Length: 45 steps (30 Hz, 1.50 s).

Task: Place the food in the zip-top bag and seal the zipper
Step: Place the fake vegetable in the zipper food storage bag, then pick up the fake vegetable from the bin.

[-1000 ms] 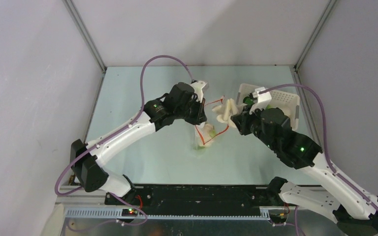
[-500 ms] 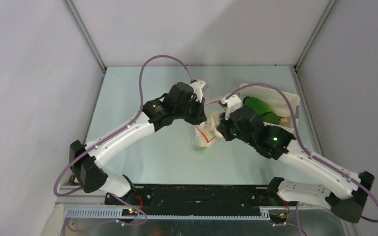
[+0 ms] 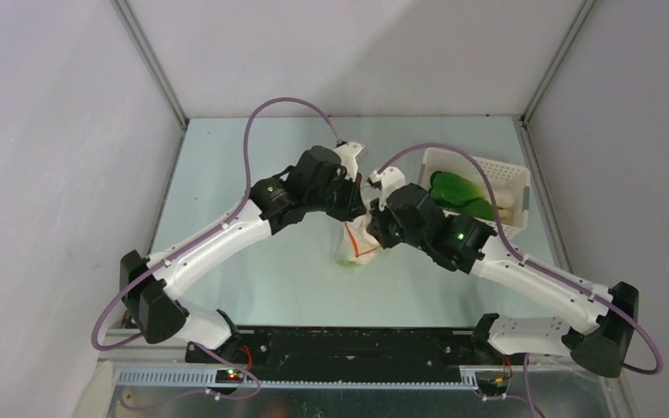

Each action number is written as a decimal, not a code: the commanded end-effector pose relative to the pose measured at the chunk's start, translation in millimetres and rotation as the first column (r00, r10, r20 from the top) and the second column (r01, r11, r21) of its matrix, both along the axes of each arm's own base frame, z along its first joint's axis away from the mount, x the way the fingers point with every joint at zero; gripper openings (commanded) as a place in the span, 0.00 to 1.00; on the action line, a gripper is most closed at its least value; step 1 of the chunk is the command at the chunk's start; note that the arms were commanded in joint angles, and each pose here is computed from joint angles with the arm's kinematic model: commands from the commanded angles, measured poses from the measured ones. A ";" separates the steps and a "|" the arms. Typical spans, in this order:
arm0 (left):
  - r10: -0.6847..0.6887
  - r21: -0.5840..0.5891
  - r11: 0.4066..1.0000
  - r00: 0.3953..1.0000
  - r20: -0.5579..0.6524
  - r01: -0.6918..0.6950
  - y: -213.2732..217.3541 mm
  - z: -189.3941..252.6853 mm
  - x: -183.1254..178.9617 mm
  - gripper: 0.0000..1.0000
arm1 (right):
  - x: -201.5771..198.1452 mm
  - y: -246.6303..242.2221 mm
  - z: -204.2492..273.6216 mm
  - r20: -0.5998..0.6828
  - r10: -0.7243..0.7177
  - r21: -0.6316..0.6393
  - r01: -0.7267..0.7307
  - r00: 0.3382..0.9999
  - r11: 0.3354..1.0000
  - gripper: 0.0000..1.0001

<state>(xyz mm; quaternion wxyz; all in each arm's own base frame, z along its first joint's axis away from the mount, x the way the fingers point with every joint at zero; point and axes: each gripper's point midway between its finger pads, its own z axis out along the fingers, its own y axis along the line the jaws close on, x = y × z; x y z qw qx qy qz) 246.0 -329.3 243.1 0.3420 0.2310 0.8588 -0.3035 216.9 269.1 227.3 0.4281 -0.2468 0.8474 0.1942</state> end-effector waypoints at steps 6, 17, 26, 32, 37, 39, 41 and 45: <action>-0.087 -0.142 0.986 0.996 0.028 0.090 -11.8 33.9 -23.3 0.00 | 34.9 7.9 21.6 -0.158 -0.169 0.269 0.207 0.973 0.941 0.09; -0.073 -0.147 0.986 0.997 0.029 0.076 -12.0 32.6 -20.9 0.00 | 23.3 13.2 17.6 -0.147 -0.090 0.238 0.123 0.985 0.964 0.64; -0.036 -0.129 0.991 0.999 0.026 0.039 -8.4 27.7 -15.8 0.00 | 11.3 -12.7 55.9 -0.024 -0.069 0.268 0.073 0.997 0.961 0.85; -0.020 -0.119 0.993 0.999 0.043 0.025 -5.3 28.4 -12.1 0.00 | 35.4 -71.5 70.2 0.085 -0.242 0.277 0.211 0.966 0.937 0.99; -0.019 -0.116 0.993 0.999 0.040 0.024 -6.0 27.5 -9.7 0.00 | 77.0 -142.1 53.8 0.156 -0.376 0.211 0.341 0.913 0.916 0.99; -0.006 -0.108 0.994 0.999 0.039 0.010 -3.9 25.4 -7.5 0.00 | 95.1 -169.0 37.1 0.165 -0.401 0.128 0.384 0.901 0.914 1.00; 0.003 -0.104 0.995 0.999 0.040 0.001 -1.5 23.8 -5.9 0.00 | 112.5 -190.2 15.3 0.163 -0.386 0.028 0.386 0.908 0.922 1.00; 0.003 -0.113 0.994 0.998 0.061 0.004 0.1 25.2 -5.4 0.00 | 144.4 -214.3 -25.2 0.184 -0.250 -0.178 0.283 0.951 0.943 0.99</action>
